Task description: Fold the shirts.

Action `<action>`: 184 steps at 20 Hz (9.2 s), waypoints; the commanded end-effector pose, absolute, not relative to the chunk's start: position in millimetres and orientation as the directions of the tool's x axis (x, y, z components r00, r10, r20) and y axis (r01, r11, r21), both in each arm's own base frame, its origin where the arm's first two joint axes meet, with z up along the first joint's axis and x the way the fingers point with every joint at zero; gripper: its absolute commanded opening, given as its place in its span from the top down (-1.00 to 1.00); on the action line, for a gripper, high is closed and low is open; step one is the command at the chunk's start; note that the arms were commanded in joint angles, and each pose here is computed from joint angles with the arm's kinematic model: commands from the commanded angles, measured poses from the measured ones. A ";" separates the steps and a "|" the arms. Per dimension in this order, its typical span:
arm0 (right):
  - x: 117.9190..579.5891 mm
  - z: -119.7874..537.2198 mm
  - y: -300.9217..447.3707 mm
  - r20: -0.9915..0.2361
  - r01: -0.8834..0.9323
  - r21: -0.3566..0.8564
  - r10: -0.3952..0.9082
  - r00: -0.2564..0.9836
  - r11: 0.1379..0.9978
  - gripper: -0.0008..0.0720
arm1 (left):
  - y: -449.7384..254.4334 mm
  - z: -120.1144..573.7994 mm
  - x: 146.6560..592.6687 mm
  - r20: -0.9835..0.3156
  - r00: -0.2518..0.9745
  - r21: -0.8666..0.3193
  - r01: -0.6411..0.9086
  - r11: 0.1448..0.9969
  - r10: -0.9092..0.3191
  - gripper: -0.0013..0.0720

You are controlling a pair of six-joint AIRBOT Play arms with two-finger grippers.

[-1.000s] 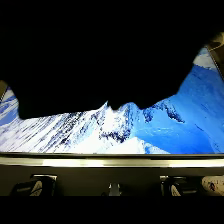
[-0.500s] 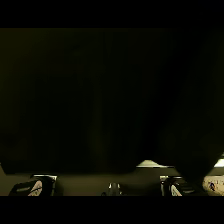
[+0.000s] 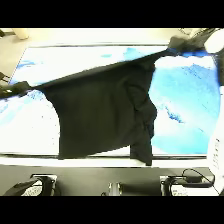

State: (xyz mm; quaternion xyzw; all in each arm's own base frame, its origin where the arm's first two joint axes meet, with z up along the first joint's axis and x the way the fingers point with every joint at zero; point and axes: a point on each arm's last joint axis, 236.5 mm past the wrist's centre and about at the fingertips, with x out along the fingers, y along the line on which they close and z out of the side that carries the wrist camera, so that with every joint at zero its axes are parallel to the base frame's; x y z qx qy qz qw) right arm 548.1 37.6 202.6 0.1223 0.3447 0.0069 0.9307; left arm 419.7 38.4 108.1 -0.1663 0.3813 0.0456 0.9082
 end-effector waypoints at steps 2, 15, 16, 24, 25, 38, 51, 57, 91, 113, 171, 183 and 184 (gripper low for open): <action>554.6 72.2 82.0 -0.826 0.195 0.387 0.245 0.508 0.901 0.92 | 8.2 0.4 426.6 -0.839 0.521 -0.325 -0.251 0.912 -0.155 0.90; 368.1 -10.3 -24.6 -0.972 0.328 0.150 0.200 -0.125 0.933 -0.09 | -15.9 -82.1 208.7 -0.926 -0.065 -0.337 -0.303 0.891 -0.372 -0.45; 364.9 -17.1 -16.5 -0.968 0.337 0.181 0.228 -0.108 0.924 -0.09 | -28.3 -93.2 193.8 -0.909 -0.083 -0.365 -0.321 0.874 -0.410 -0.61; 347.0 -43.2 0.9 -0.946 0.319 0.238 0.293 -0.136 0.917 -0.18 | -61.1 -109.9 214.0 -0.856 0.075 -0.497 -0.395 0.772 -0.512 -0.48; 344.9 -47.4 4.7 -0.941 0.301 0.257 0.309 -0.139 0.918 -0.40 | -62.0 -110.0 213.8 -0.855 0.074 -0.497 -0.399 0.771 -0.513 -0.41; 391.5 -106.8 47.6 -0.868 0.365 0.497 0.463 0.181 0.787 -0.15 | -80.1 -108.4 207.8 -0.853 0.026 -0.505 -0.299 0.810 -0.522 0.90; 432.4 332.9 16.4 -0.372 -0.157 0.230 0.236 0.898 0.960 0.93 | -23.3 340.6 343.6 -0.299 0.931 -0.254 0.136 0.958 -0.211 0.91; 192.5 568.3 4.4 0.282 0.007 0.001 -0.007 0.959 1.000 0.93 | -27.5 573.8 184.0 0.310 0.948 -0.085 0.111 0.990 -0.080 0.91; 491.7 -30.7 -25.4 -0.950 0.198 0.257 0.210 0.232 0.946 0.93 | -16.7 -12.9 479.7 -0.923 0.276 -0.268 0.041 0.962 -0.269 0.90; 290.1 -47.0 -5.8 -0.915 0.366 0.303 0.376 -0.144 0.880 -0.22 | -42.6 -92.8 224.6 -0.912 -0.054 -0.388 -0.211 0.897 -0.408 -0.47; 423.1 -109.6 8.4 -0.943 0.184 0.326 0.333 -0.005 0.927 -0.99 | -103.3 15.9 462.1 -0.811 0.319 -0.507 0.035 0.861 -0.491 -0.91; 426.3 16.9 79.5 -0.782 0.159 0.624 0.611 0.122 0.766 0.93 | -284.1 -13.7 436.8 -0.732 0.210 -0.627 0.165 0.762 -0.648 0.90; 417.8 40.8 83.4 -0.780 0.131 0.625 0.610 0.137 0.769 0.93 | -316.4 -26.9 430.0 -0.704 0.185 -0.671 0.143 0.727 -0.686 0.90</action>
